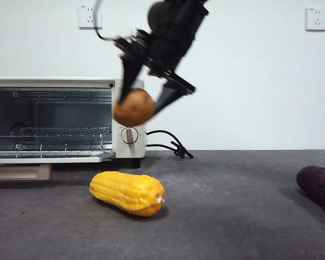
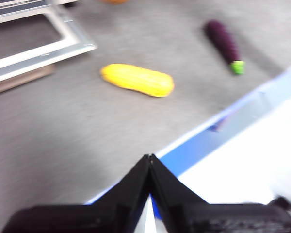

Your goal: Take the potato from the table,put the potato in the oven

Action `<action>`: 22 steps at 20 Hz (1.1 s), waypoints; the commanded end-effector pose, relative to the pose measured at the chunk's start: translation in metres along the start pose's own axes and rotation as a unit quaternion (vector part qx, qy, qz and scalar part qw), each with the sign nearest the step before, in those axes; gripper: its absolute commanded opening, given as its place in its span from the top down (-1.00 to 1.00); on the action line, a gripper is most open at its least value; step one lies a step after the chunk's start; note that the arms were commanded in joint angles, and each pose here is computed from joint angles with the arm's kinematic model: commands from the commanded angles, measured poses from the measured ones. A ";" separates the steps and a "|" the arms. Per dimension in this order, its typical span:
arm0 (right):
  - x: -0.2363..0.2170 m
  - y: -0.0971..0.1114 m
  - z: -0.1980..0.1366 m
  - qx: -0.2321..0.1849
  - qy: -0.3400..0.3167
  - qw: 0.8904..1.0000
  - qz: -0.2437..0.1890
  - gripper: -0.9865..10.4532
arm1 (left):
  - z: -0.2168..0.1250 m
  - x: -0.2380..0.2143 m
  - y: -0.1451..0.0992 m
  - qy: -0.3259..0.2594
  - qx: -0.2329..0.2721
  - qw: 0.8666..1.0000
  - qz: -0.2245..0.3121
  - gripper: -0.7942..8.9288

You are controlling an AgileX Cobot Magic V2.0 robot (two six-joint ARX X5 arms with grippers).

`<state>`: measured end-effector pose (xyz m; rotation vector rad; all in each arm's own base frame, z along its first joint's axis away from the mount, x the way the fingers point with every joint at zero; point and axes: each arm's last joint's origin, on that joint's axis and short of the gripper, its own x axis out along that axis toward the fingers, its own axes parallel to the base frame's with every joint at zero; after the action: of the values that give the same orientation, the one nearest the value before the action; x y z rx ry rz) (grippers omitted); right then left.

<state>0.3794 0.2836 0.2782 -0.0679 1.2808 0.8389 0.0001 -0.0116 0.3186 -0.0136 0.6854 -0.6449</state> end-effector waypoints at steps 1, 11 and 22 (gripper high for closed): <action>0.010 0.023 -0.003 -0.019 0.015 0.999 0.031 0.72 | 0.000 0.001 -0.002 -0.004 0.024 0.999 -0.043 0.85; 0.036 0.106 0.004 -0.162 -0.089 0.980 0.069 0.72 | -0.001 0.000 0.005 0.004 0.032 0.996 0.083 0.85; 0.036 0.132 0.021 -0.187 -0.229 0.955 -0.001 0.72 | 0.004 -0.004 0.015 -0.009 0.031 0.964 0.263 0.85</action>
<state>0.3208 0.4043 0.3085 -0.1733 0.6754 1.0308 0.0077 0.0017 0.3204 0.2098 0.6289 -0.1605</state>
